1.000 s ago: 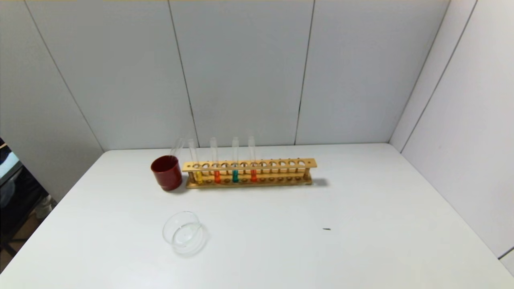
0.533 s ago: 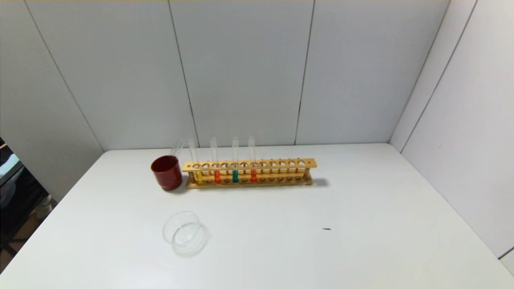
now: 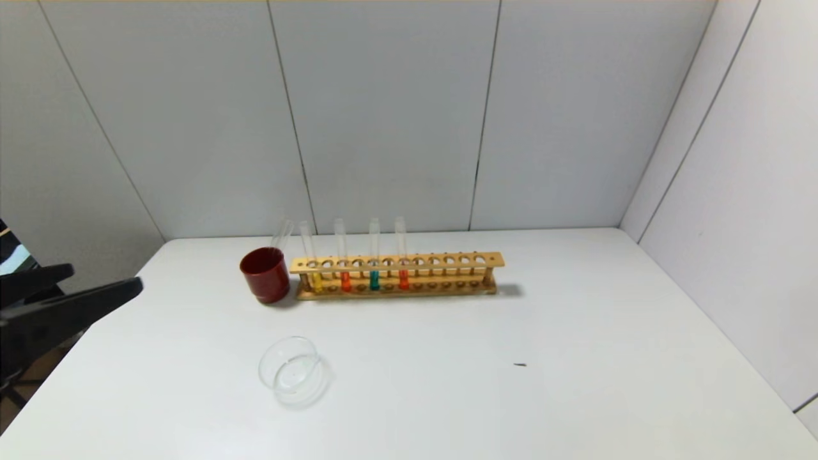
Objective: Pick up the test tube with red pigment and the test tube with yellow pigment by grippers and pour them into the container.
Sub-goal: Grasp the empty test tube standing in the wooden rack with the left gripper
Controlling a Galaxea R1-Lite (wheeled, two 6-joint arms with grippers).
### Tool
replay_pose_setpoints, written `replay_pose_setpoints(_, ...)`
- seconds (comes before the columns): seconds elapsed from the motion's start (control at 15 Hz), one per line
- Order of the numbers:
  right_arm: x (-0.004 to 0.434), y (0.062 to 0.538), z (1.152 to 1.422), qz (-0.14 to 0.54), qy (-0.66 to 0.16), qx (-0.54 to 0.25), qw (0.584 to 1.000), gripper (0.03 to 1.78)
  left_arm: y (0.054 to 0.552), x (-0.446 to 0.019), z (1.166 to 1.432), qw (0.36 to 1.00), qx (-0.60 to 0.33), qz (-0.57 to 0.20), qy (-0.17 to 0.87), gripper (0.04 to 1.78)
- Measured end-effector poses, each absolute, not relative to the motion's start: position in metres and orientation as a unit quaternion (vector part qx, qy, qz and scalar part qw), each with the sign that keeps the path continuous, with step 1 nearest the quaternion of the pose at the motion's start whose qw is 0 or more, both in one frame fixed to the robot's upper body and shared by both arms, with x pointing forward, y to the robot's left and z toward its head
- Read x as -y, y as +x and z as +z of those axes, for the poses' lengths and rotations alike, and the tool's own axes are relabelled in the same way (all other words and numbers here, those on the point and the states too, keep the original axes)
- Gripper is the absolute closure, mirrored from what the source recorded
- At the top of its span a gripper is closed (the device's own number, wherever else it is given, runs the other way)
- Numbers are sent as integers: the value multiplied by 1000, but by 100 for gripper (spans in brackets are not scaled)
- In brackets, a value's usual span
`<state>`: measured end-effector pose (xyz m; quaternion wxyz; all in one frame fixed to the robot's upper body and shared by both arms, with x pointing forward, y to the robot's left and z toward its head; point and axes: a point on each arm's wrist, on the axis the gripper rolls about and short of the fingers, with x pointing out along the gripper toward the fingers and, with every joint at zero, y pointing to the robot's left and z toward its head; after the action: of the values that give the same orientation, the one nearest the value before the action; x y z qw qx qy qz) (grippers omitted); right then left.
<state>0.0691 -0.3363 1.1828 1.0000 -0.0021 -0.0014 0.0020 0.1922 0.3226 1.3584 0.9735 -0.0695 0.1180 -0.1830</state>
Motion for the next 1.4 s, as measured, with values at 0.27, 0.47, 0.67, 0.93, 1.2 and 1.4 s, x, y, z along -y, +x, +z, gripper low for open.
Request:
replay_pose_setpoints(0.27, 336, 69, 1183, 2, -2, 1, 1000, 6, 270, -309, 1342, 977, -146, -152, -40, 7)
replay_pose_setpoints(0.47, 336, 69, 1183, 2, -2, 1, 1000, 6, 314, -289, 1322, 978, -152, -142, 5, 7)
replay_pose_setpoints(0.67, 336, 69, 1183, 2, -2, 1, 1000, 6, 349, -271, 1298, 979, -151, -132, 22, 7)
replay_pose_setpoints(0.93, 336, 69, 1183, 2, -2, 1, 1000, 6, 383, -257, 1263, 980, -149, -131, 25, 7)
replay_pose_setpoints(1.2, 336, 69, 1183, 2, -2, 1, 1000, 6, 408, -250, 1231, 980, -153, -121, 26, 7)
replay_pose_setpoints(1.4, 336, 69, 1183, 2, -2, 1, 1000, 6, 421, -247, 1217, 981, -161, -104, 27, 7)
